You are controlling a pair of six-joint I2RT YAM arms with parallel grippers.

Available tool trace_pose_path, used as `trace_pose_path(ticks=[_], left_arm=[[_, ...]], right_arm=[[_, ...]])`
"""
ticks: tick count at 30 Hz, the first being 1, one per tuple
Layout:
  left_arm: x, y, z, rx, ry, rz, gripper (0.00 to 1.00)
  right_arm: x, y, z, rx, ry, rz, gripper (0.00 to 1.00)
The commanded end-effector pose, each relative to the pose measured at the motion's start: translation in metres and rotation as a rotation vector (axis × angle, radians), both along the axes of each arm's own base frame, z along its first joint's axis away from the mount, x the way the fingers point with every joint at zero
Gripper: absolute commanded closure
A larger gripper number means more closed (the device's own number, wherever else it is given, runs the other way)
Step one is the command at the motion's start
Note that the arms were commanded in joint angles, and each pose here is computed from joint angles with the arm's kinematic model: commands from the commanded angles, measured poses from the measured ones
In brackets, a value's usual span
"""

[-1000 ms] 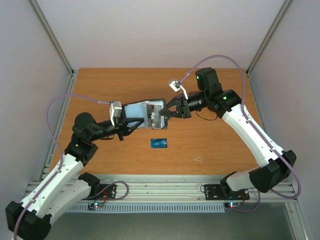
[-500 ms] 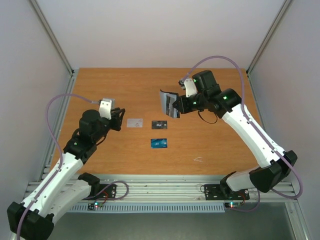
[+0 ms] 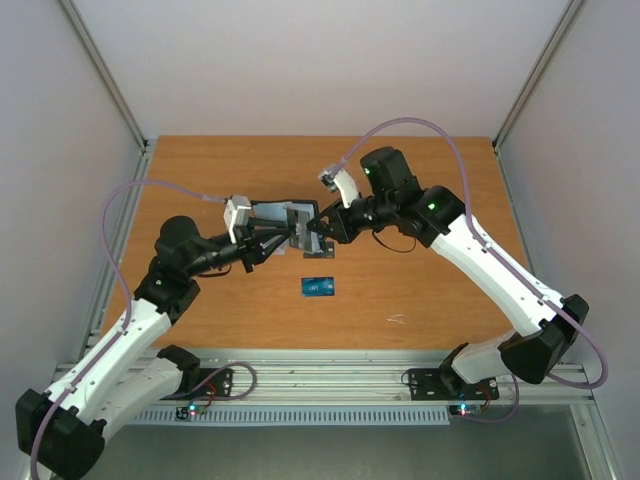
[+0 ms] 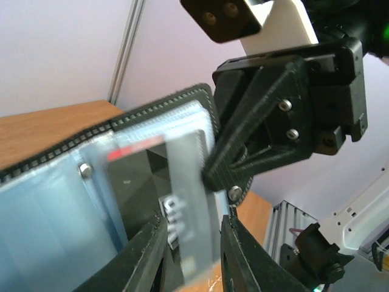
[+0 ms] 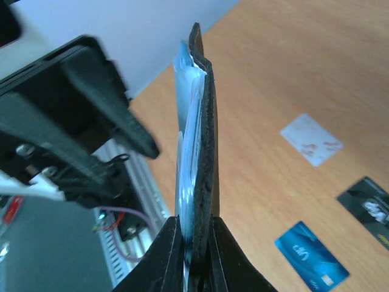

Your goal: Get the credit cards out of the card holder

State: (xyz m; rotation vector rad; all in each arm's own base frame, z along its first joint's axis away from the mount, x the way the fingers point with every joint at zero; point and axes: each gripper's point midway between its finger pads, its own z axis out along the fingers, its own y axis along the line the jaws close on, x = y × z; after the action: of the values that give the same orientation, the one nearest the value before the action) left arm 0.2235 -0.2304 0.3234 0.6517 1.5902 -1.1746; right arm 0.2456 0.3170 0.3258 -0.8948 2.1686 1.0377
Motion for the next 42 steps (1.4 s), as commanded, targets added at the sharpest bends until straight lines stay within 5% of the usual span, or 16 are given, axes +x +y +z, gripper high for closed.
trace_pose_path(ticks=[1, 27, 31, 42], left_arm=[[-0.004, 0.001, 0.021, -0.056, -0.043, -0.024, 0.74], [0.002, 0.013, 0.014, -0.051, 0.011, -0.012, 0.61], [-0.021, 0.011, 0.042, -0.121, -0.065, -0.143, 0.60], [-0.046, 0.000, 0.063, -0.125, -0.102, -0.294, 0.76]], right_arm=[[-0.038, 0.012, 0.036, 0.160, -0.070, 0.224, 0.99], [-0.067, 0.006, 0.069, 0.255, -0.176, 0.368, 0.99], [-0.068, 0.004, 0.078, 0.274, -0.205, 0.355, 0.99], [-0.056, 0.016, 0.089, 0.332, -0.204, 0.341, 0.99]])
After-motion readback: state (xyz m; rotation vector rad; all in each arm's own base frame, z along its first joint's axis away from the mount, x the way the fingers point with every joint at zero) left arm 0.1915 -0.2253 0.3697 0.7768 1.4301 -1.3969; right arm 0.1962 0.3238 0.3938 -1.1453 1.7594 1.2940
